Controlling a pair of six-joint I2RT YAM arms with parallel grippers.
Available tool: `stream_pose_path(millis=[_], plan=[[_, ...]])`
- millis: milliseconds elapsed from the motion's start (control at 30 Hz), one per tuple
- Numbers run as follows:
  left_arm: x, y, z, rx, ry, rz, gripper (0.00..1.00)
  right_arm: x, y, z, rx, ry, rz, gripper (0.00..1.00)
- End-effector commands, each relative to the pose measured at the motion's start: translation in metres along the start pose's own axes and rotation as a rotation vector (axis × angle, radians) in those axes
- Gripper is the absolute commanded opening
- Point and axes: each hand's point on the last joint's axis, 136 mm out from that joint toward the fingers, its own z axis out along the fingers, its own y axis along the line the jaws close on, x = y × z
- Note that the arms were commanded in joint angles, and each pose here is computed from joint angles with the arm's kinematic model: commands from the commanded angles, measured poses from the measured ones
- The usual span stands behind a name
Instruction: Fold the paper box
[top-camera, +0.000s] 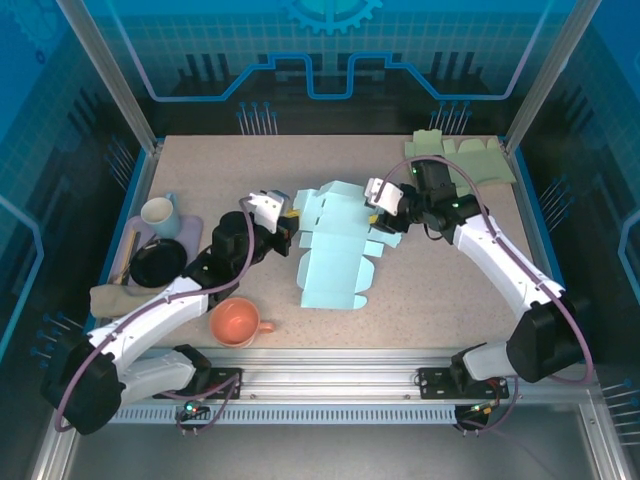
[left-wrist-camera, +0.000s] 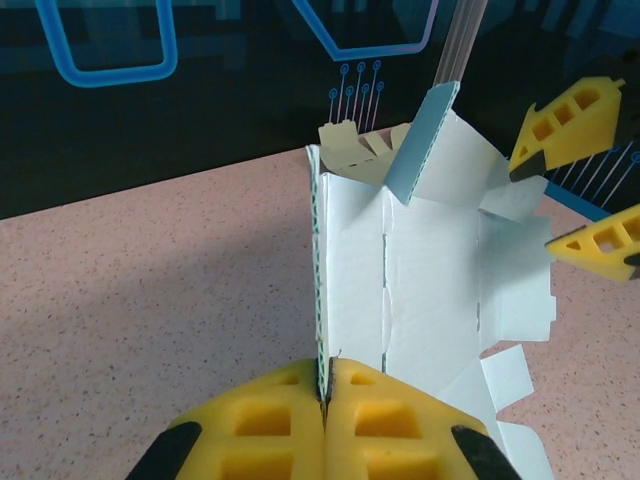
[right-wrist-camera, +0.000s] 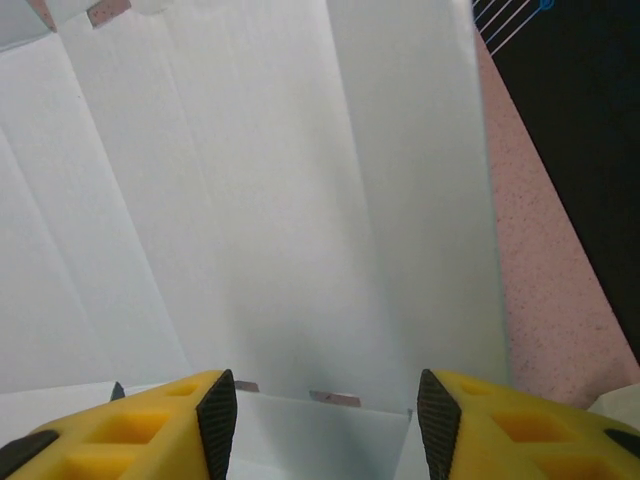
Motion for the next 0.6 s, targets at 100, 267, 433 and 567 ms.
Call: stream_pose_path(millis=[100, 267, 433, 567], plan=[[0.006, -0.011, 0.005, 0.048, -0.025, 0.059, 0.00, -0.010, -0.001, -0.015, -0.003, -0.053, -0.077, 0.54], [0.014, -0.022, 0.010, 0.082, -0.005, 0.099, 0.00, 0.002, -0.013, -0.012, 0.029, -0.025, -0.058, 0.55], [0.017, -0.026, 0.012, 0.086, -0.003, 0.121, 0.00, 0.013, -0.013, -0.007, -0.018, -0.021, -0.027, 0.56], [0.016, -0.026, 0.011, 0.082, -0.005, 0.123, 0.00, 0.015, -0.003, -0.004, -0.085, -0.027, -0.024, 0.56]])
